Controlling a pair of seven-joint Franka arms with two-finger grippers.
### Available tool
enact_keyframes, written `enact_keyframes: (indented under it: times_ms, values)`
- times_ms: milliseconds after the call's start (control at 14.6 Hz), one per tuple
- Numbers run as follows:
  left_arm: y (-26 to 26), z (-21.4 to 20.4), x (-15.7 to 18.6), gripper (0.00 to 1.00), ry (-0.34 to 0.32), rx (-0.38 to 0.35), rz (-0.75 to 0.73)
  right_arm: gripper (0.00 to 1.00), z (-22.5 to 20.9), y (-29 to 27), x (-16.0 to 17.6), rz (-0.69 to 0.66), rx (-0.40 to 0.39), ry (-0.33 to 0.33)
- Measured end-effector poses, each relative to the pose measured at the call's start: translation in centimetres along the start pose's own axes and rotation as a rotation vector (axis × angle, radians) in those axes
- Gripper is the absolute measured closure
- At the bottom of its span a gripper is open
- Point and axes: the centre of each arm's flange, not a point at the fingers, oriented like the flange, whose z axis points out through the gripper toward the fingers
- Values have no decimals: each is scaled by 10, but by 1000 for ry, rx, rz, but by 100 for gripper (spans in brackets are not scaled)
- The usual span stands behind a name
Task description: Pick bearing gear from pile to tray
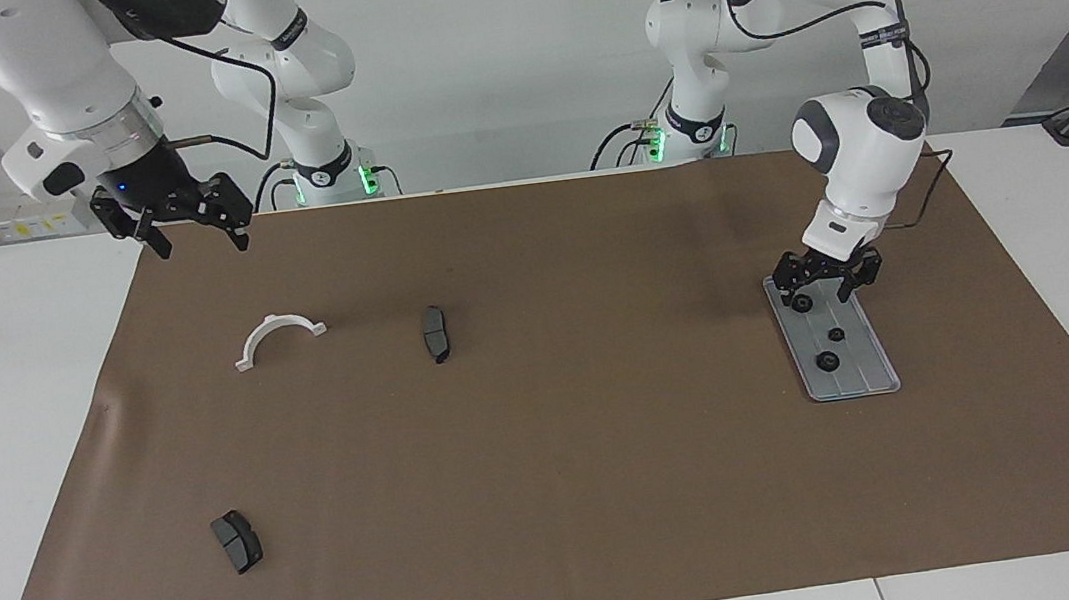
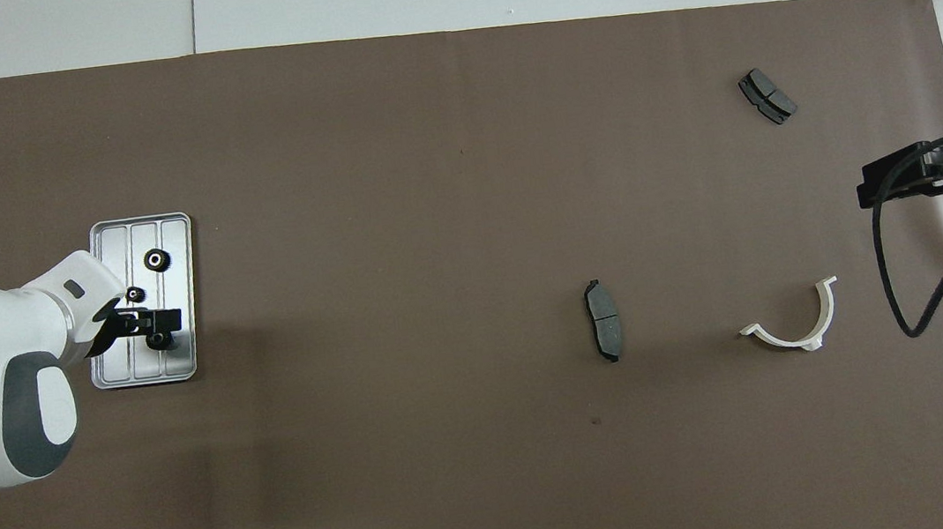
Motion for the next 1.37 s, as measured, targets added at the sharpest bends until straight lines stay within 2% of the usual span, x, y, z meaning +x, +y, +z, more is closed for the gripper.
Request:
enact_keyframes:
  times_ms: [205, 410, 684, 821, 957, 1094, 1368]
  values:
    - [0, -32, 23, 0, -12, -10, 6, 0, 0, 0, 0, 0, 0, 0]
    - [1, -86, 51, 0, -30, -26, 16, 0, 0, 0, 0, 0, 0, 0]
    - [-1, -153, 65, 0, -88, -35, 28, 0, 0, 0, 0, 0, 0, 0]
    - [-6, -186, 70, 0, -83, -17, 31, 0, 0, 0, 0, 0, 0, 0]
    - [-8, -217, 71, 0, -51, -10, 33, 0, 0, 0, 0, 0, 0, 0]
    - [-9, -233, 67, 0, -31, -10, 33, 0, 0, 0, 0, 0, 0, 0]
    - [-10, -233, 66, 0, -32, -11, 32, 0, 0, 0, 0, 0, 0, 0]
